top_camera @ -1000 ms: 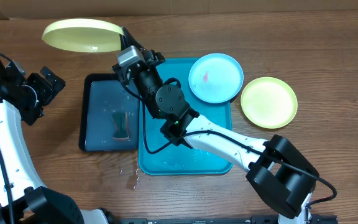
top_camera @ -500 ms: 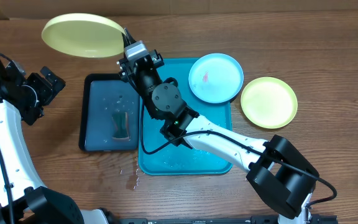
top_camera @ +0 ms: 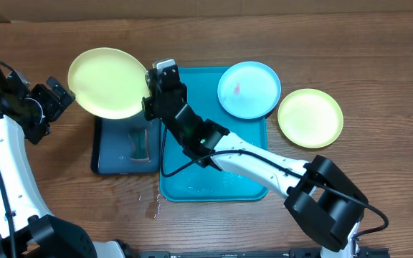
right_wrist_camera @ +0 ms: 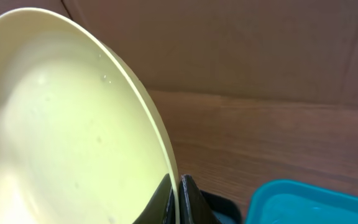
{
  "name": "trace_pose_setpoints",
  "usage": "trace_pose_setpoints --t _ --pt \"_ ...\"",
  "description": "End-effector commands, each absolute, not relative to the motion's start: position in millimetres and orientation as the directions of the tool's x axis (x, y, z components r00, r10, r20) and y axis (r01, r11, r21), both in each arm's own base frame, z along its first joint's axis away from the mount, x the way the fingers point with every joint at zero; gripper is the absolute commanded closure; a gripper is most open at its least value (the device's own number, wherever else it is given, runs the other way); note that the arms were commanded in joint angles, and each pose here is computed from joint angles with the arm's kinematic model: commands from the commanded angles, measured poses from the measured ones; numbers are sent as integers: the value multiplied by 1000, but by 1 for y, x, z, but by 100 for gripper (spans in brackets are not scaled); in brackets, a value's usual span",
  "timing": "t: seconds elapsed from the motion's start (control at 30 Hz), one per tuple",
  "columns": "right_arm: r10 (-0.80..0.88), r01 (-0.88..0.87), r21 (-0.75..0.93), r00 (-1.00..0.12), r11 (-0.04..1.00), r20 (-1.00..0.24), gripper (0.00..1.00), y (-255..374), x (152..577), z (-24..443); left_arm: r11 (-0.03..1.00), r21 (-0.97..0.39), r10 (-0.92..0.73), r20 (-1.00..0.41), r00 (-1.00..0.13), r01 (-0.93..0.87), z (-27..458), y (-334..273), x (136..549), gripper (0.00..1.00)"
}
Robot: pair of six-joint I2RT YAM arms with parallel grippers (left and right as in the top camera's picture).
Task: Clean dirty plates on tray and stack at the side
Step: 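Lift the yellow plate by its rim with the right gripper, then carry the yellow plate right and set it on the yellow plate stack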
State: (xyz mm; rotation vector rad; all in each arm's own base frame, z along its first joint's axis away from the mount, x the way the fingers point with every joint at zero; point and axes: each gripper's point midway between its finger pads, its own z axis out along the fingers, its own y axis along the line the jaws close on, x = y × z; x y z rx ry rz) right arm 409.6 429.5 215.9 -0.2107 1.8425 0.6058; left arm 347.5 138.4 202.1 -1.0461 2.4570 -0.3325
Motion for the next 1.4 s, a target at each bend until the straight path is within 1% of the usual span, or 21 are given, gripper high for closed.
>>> trace_pose_setpoints --t 0.0,0.13,0.23,0.37,0.47,0.57,0.7,0.8,0.9,1.0,1.17,1.37 --pt "271 -388 404 -354 828 -895 96 401 429 257 680 -387 -732 -319 -602 -623 208 141 349 0" --pt "267 -369 427 -410 826 -872 96 355 443 277 680 -387 -732 -319 -602 -622 208 141 349 0" --pt "315 -268 473 -469 840 -825 96 297 453 287 680 -387 -732 -319 -602 -623 208 141 349 0" --pt "373 -100 499 -541 861 -753 96 202 461 287 680 -387 -732 -319 -602 -622 208 141 349 0" --pt "425 59 491 -598 869 -680 96 128 459 268 680 -387 -732 -319 -602 -622 208 141 349 0" --pt "510 271 453 -645 849 -570 96 51 447 233 680 -387 -732 -319 -602 -622 208 141 349 0" --pt "632 506 379 -634 775 -445 96 -31 415 200 680 -387 -732 -319 -602 -623 208 141 349 0" --pt "708 628 328 -604 706 -367 96 -73 388 181 680 -387 -732 -319 -602 -623 208 141 349 0" --pt "764 710 288 -570 643 -303 96 -99 364 165 680 -387 -732 -319 -602 -622 208 141 349 0" --pt "795 754 258 -550 604 -255 96 -111 346 148 680 -387 -732 -319 -602 -623 208 141 349 0" --pt "795 761 236 -565 605 -220 96 -105 335 115 680 -387 -732 -319 -602 -623 208 141 349 0" --pt "778 743 233 -590 628 -215 96 -92 330 77 680 -387 -732 -319 -602 -623 208 141 349 0"
